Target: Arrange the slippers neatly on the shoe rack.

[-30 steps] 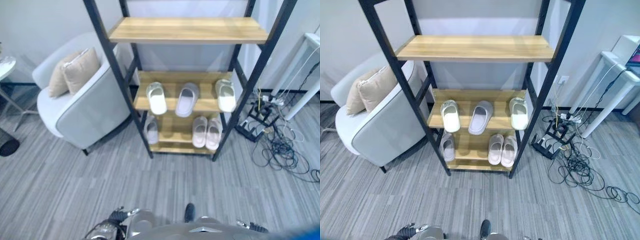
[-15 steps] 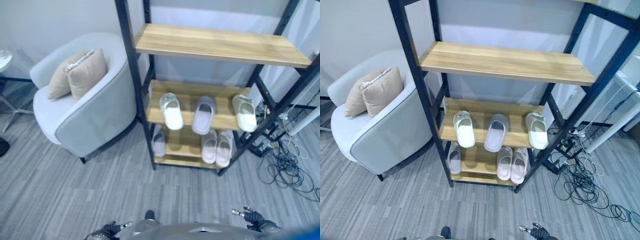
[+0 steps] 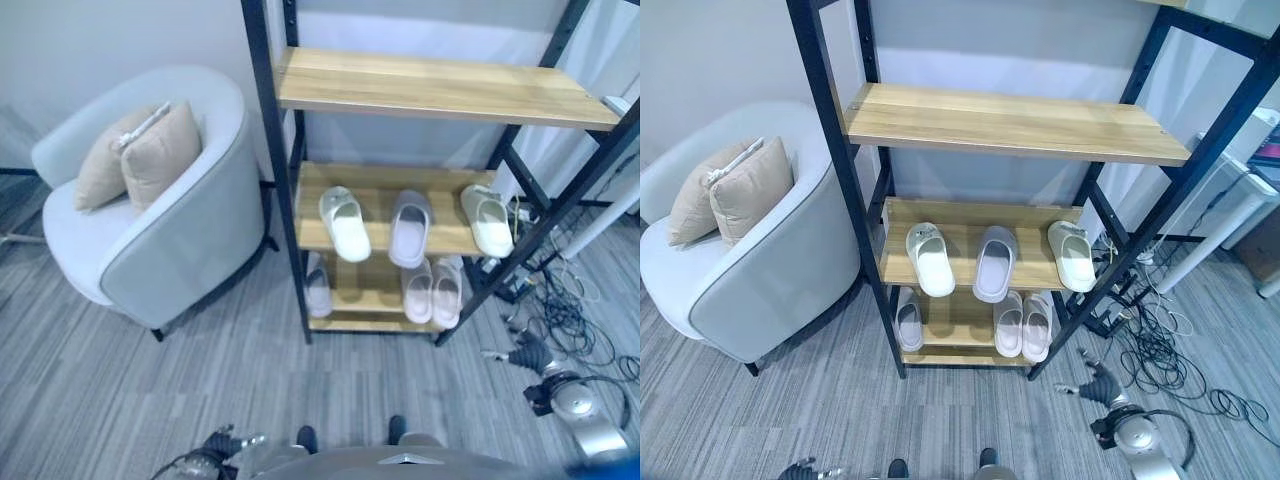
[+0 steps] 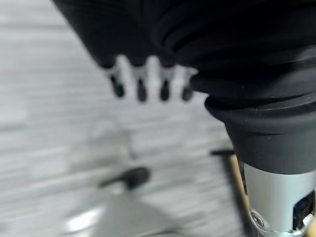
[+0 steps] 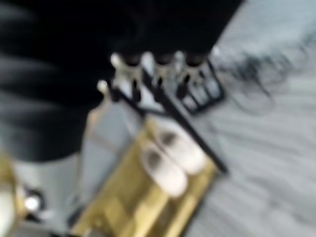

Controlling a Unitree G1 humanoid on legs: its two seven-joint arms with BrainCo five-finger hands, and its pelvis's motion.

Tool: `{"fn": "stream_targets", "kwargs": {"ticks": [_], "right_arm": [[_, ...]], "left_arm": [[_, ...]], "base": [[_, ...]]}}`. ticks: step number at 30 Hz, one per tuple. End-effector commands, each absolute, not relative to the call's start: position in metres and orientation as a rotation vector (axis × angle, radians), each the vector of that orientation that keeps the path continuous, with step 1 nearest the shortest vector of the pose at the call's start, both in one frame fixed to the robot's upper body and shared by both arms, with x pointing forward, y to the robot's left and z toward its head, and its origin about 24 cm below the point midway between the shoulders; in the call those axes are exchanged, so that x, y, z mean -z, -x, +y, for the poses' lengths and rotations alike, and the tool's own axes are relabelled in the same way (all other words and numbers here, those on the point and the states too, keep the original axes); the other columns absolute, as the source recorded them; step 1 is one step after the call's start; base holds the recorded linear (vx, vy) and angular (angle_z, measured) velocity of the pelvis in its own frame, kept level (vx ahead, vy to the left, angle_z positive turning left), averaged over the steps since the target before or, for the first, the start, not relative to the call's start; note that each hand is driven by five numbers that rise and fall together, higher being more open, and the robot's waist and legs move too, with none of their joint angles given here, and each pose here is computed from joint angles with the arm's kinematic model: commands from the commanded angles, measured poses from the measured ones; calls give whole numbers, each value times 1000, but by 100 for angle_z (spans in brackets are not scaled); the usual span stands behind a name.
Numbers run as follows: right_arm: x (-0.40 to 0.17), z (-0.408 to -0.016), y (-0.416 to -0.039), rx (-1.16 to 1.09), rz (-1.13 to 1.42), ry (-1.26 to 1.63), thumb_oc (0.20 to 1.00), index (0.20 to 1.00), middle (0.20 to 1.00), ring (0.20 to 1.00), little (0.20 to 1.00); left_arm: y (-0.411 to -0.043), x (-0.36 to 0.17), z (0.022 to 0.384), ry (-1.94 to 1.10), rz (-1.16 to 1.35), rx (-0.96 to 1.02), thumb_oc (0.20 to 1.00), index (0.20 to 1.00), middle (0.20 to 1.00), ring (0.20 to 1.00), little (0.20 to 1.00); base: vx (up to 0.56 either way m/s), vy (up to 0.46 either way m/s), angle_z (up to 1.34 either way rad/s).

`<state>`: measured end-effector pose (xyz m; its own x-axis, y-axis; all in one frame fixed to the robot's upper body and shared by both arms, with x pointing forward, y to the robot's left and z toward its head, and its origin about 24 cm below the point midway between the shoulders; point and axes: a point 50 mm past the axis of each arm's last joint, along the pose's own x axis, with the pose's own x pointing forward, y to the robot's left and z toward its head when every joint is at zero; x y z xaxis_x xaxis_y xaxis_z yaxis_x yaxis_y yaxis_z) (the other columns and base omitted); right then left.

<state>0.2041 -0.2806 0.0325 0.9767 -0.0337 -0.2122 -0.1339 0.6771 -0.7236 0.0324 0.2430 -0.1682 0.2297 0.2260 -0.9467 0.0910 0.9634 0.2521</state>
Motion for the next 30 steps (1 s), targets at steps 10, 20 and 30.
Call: {"fn": "stream_targets", "kwargs": {"ticks": [10, 20, 30], "right_arm": [[-90, -258, -293, 29, -127, 1033, 1000, 1000, 1000, 1000, 1000], [-133, -245, -355, 116, -202, 1012, 1000, 1000, 1000, 1000, 1000], [-221, -267, -384, 351, -336, 1022, 1000, 1000, 1000, 1000, 1000]], "left_arm": [[-86, 163, 228, -465, 1187, 140, 1000, 1000, 1000, 1000, 1000], [-132, 152, 221, -561, 1052, 184, 1000, 1000, 1000, 1000, 1000], [-179, 133, 212, -568, 877, 168, 1000, 1000, 1000, 1000, 1000]], "base": [[40, -9, 6], [-101, 2, 8], [-49, 14, 8]]}}
